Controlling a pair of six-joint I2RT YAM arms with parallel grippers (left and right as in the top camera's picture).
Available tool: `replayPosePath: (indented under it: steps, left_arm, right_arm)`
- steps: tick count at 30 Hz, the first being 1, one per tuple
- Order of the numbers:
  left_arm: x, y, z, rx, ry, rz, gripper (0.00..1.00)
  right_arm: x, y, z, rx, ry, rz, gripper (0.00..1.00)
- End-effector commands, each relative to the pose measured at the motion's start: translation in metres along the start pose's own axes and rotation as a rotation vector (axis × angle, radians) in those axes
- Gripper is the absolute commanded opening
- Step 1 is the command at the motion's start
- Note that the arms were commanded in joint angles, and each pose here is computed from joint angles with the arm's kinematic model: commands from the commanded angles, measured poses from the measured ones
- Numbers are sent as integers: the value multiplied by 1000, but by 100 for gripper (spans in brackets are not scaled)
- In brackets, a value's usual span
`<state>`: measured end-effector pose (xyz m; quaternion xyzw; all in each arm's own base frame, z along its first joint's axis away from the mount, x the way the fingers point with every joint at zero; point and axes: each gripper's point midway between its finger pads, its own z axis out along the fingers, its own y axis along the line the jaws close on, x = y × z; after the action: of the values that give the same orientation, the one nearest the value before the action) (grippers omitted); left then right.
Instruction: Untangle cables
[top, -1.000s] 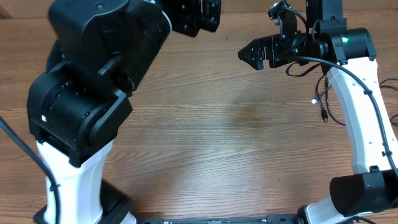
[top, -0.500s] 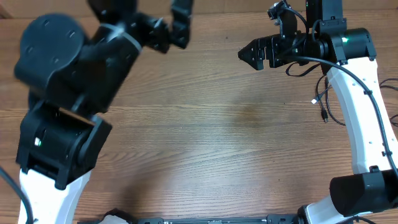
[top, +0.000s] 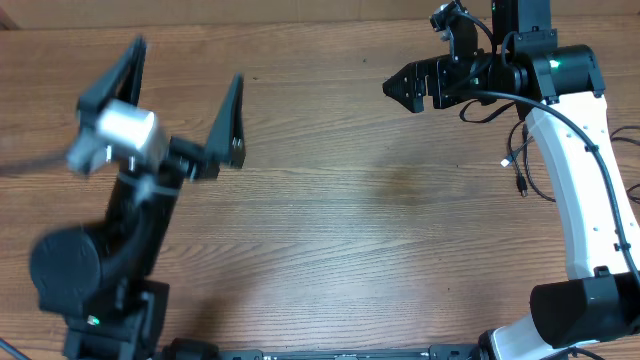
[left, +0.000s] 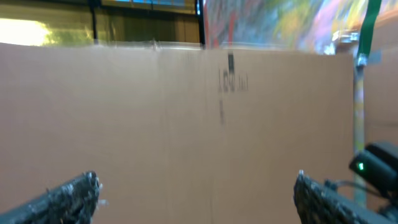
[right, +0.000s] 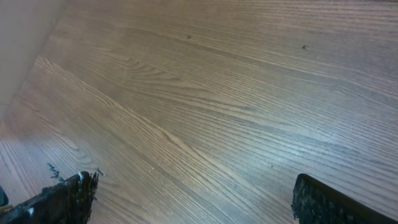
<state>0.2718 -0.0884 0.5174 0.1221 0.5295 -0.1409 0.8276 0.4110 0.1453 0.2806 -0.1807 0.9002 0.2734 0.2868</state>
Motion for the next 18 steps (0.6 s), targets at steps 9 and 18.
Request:
replayPosePath:
  steps: [9, 18]
  left_arm:
    - [82, 11, -80, -55, -110, 40, 99]
    - [143, 33, -128, -174, -63, 16, 100]
  right_arm:
    - [-2, -1, 0, 0, -7, -7, 100]
    - [-2, -1, 0, 0, -7, -7, 100]
